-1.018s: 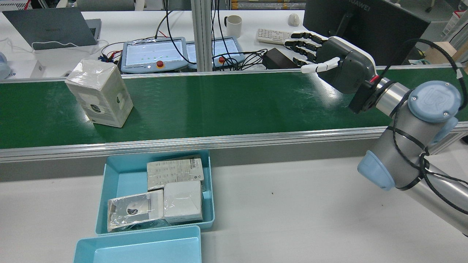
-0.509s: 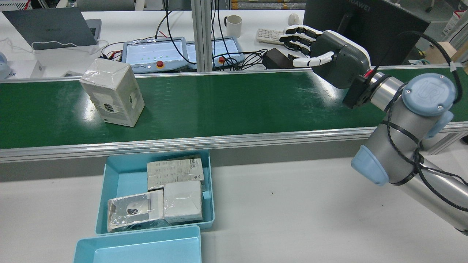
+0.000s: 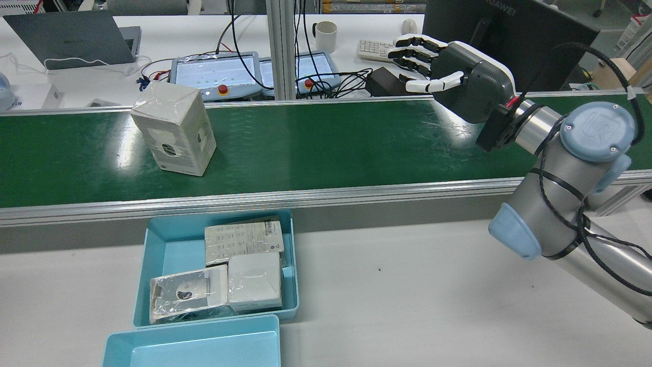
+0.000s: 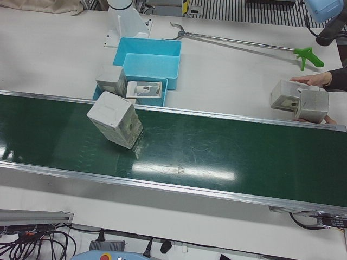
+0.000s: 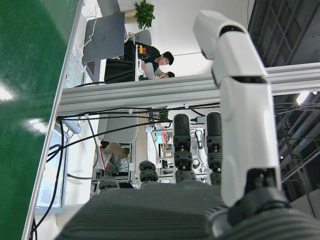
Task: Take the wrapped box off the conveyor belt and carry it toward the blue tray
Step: 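Hold the open right hand over the belt while the wrapped box approaches, then move the right hand toward the wrapped white box and cup its side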
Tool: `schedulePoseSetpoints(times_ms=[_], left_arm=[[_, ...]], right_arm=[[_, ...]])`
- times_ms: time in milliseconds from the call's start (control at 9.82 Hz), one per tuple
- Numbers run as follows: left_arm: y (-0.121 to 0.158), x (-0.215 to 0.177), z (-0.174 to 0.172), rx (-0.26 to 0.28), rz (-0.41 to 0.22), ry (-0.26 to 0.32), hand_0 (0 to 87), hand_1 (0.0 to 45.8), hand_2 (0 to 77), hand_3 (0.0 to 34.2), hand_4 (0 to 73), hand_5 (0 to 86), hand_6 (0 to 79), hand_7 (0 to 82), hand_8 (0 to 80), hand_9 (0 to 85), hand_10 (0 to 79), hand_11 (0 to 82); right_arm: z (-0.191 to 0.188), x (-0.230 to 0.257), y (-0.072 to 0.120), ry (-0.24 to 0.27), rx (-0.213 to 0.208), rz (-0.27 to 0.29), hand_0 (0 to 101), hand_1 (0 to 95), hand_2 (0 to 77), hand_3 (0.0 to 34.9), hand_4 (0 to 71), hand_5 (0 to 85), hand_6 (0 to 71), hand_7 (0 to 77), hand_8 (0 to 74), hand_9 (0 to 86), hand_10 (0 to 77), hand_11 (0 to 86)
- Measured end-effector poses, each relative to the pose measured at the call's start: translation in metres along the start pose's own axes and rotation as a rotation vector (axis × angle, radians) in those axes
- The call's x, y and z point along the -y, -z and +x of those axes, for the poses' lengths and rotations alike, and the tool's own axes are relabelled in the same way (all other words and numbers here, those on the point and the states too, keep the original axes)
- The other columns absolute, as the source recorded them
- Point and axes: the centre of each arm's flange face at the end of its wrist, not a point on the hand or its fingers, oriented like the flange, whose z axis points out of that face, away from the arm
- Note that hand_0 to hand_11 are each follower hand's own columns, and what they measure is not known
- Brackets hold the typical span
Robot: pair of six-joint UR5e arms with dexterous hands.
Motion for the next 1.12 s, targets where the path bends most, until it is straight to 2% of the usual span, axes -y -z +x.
schedulePoseSetpoints(times_ms=[102, 305, 611, 713, 814, 916, 1018, 1120], left_arm=[[0.000, 0.000, 0.000, 0.000, 0.000, 0.000, 0.0, 0.0, 0.5, 0.0, 0.0, 1.1, 0.0, 0.0, 0.5, 0.0, 0.0, 0.0], [0.000, 0.000, 0.000, 0.000, 0.000, 0.000, 0.0, 0.0, 0.5, 0.0, 0.0, 1.1, 0.0, 0.5, 0.0, 0.0, 0.0, 0.0], [0.000, 0.000, 0.000, 0.000, 0.000, 0.000, 0.0, 0.0, 0.5, 0.0, 0.0, 1.1, 0.5, 0.0, 0.0, 0.0, 0.5, 0.0], [0.000, 0.000, 0.000, 0.000, 0.000, 0.000, 0.0, 0.0, 0.5, 0.0, 0.0, 1.1, 0.0, 0.0, 0.0, 0.0, 0.5, 0.0], [0.000, 0.000, 0.000, 0.000, 0.000, 0.000, 0.0, 0.0, 0.5, 0.0, 0.0, 1.1, 0.0, 0.0, 0.0, 0.0, 0.5, 0.0], [0.000, 0.000, 0.000, 0.000, 0.000, 0.000, 0.0, 0.0, 0.5, 0.0, 0.0, 1.1, 0.0, 0.0, 0.5, 0.0, 0.0, 0.0], [0.000, 0.000, 0.000, 0.000, 0.000, 0.000, 0.0, 0.0, 0.5, 0.0, 0.0, 1.1, 0.0, 0.0, 0.5, 0.0, 0.0, 0.0], [0.000, 0.000, 0.000, 0.000, 0.000, 0.000, 0.0, 0.0, 0.5, 0.0, 0.0, 1.1, 0.0, 0.0, 0.5, 0.0, 0.5, 0.0]], right_arm=[[0.003, -0.001, -0.001, -0.001, -0.004, -0.001, 50, 19.6, 24.5, 18.0, 16.4, 32.2, 7.6, 29.5, 1.1, 8.7, 0.0, 1.6], [0.017, -0.006, -0.008, 0.007, -0.018, 0.002, 50, 19.6, 24.5, 17.3, 16.4, 32.2, 7.6, 30.0, 1.1, 8.7, 0.0, 1.6], [0.068, -0.009, -0.019, 0.017, -0.016, 0.040, 51, 19.1, 23.5, 17.5, 16.9, 32.7, 8.7, 31.1, 1.1, 8.7, 0.0, 1.6], [0.080, -0.009, -0.021, 0.015, -0.018, 0.044, 50, 15.3, 15.8, 16.7, 13.1, 30.0, 5.4, 27.3, 2.7, 8.7, 0.0, 1.6], [0.087, -0.009, -0.023, 0.015, -0.020, 0.047, 50, 15.3, 15.8, 16.7, 13.1, 30.0, 5.4, 27.3, 2.7, 8.7, 0.0, 1.6], [0.091, -0.007, -0.024, 0.016, -0.021, 0.050, 49, 14.7, 13.6, 16.6, 9.8, 30.0, 7.1, 27.3, 2.2, 8.2, 0.0, 1.6], [0.093, -0.004, -0.026, 0.016, -0.021, 0.046, 48, 12.0, 14.2, 16.6, 10.9, 30.0, 7.1, 27.3, 0.0, 8.2, 0.0, 1.6], [0.094, -0.002, -0.030, 0.012, -0.018, 0.021, 48, 13.1, 13.1, 16.3, 12.5, 28.9, 6.0, 21.8, 0.0, 4.9, 0.0, 1.6]])
